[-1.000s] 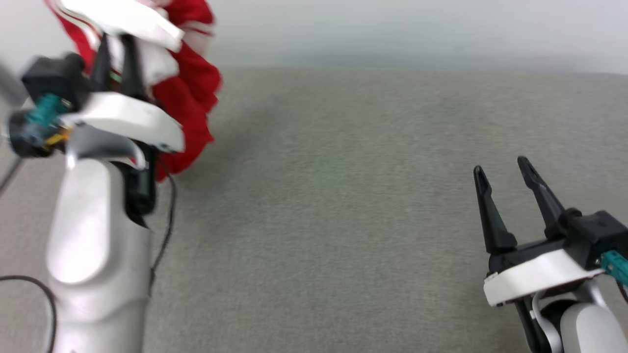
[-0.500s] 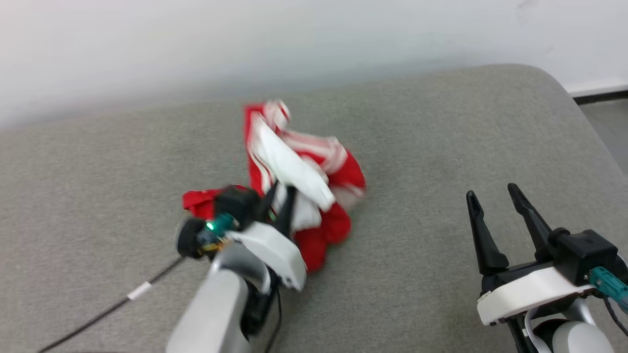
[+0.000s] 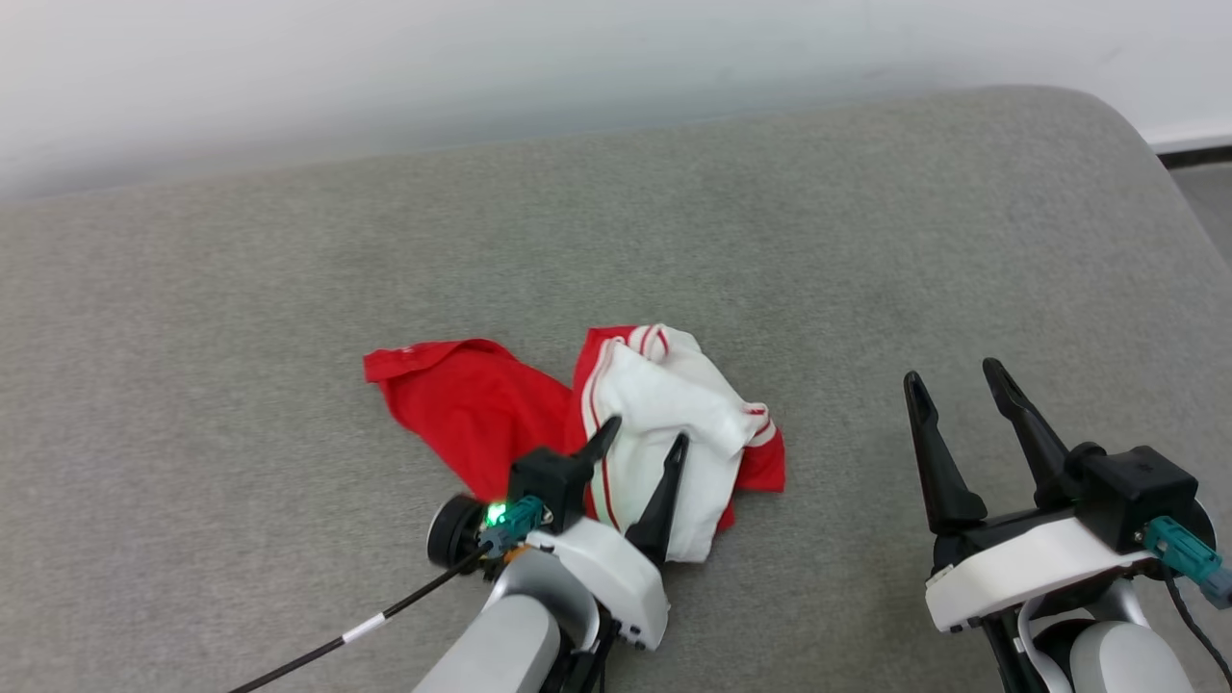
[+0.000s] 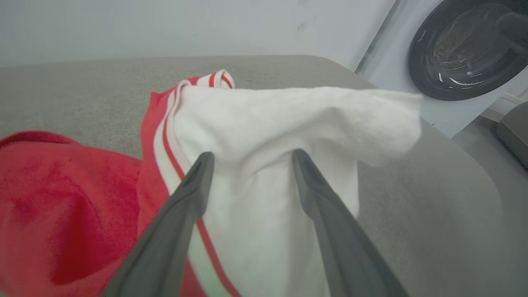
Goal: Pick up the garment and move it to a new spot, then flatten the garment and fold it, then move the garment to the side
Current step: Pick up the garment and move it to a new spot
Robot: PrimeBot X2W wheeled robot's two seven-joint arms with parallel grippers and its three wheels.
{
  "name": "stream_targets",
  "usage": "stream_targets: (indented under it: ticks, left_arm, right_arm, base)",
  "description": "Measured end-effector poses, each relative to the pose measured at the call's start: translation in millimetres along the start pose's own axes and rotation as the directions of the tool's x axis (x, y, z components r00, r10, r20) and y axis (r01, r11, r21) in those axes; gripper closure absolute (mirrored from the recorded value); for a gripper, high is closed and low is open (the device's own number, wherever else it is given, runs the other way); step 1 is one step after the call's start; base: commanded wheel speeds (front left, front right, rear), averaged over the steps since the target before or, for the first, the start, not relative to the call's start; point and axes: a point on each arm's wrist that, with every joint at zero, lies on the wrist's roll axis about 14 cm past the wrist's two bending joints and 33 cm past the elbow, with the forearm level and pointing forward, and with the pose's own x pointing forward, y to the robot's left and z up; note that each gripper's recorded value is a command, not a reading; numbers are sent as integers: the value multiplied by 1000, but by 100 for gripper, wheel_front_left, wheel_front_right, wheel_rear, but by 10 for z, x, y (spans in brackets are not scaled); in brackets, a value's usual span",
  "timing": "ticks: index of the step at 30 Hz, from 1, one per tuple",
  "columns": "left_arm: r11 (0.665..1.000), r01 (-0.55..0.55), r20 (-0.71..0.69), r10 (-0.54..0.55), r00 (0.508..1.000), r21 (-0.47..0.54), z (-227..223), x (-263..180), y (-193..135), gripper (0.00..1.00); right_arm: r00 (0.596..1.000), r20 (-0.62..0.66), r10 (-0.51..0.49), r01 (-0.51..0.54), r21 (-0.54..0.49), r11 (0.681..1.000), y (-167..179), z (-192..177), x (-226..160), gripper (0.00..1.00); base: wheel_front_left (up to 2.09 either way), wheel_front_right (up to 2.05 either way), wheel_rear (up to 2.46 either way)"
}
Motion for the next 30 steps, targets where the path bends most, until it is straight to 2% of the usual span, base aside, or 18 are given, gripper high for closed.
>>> stream_targets:
  ticks: [6, 12, 19, 24, 26, 30]
  left_arm:
    - [997, -61, 220, 48, 974, 55, 613, -66, 58, 0]
    - [967, -242, 361, 198, 911, 78, 1051, -363, 459, 0]
    - [894, -444, 406, 381, 831, 69, 1141, -902, 1032, 0]
    - [845, -530, 408, 461, 788, 70, 1109, -1253, 1297, 0]
    - [836, -543, 404, 472, 783, 75, 1091, -1337, 1318, 0]
    - [839, -538, 386, 472, 793, 81, 1038, -1430, 1259, 0]
  right_arm:
    - [999, 23, 37, -37, 0, 999, 120, 70, 53, 0]
    - [998, 39, 57, -56, -4, 998, 184, 144, 55, 0]
    - [997, 41, 66, -66, -4, 998, 219, 169, 13, 0]
    - [997, 41, 70, -70, -4, 998, 236, 186, -37, 0]
    - [997, 40, 65, -65, -3, 998, 221, 187, -75, 0]
    - [998, 38, 51, -51, -3, 999, 176, 197, -169, 0]
  base:
    - [0, 0, 0]
    - [0, 0, 0]
    - [0, 0, 0]
    - [0, 0, 0]
    - [0, 0, 0]
    - [0, 0, 0]
